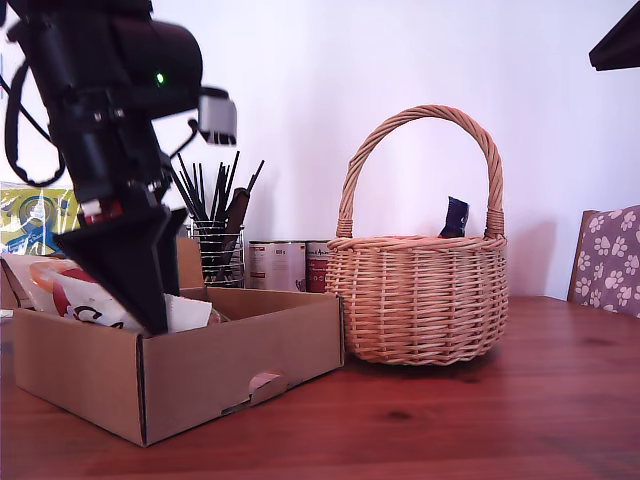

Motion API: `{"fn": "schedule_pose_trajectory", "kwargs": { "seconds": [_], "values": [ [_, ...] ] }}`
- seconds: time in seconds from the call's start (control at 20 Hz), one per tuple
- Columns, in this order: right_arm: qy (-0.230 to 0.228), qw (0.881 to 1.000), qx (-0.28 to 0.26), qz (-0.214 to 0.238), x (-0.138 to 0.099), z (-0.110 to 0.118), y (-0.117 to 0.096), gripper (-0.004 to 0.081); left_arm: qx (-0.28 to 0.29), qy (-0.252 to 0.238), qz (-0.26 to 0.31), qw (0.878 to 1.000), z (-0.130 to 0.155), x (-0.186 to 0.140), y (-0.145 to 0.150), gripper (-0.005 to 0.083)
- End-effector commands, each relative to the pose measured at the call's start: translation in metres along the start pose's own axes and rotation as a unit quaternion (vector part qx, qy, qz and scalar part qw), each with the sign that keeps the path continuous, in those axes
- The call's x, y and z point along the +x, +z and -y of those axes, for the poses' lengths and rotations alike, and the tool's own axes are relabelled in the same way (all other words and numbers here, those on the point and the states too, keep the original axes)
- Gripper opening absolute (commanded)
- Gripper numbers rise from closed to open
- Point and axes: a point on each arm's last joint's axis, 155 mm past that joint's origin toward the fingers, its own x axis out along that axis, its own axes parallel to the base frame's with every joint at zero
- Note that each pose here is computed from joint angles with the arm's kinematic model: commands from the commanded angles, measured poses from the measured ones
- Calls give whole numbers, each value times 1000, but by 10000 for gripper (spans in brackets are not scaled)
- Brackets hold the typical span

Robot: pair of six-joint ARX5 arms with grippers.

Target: Move the bags of Easter eggs from the cardboard box on the left into the woven basket on the right side.

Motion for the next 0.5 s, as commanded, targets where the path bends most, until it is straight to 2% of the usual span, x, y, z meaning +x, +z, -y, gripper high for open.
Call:
{"fn": "schedule_pose_trajectory", "kwargs": {
  "seconds": [0.0,0.25,0.45],
  "values": [
    [5,1000,-4,1,1,-2,0,-12,-1,-6,-14,1000,2,12,-7,625],
    [5,1000,-3,-2,1,-2,-2,-12,3,23,-3,1000,-16,22,1,622],
    [5,1000,-3,-2,1,-2,-1,-12,-2,3,-23,1000,-10,35,-9,619]
  ]
}}
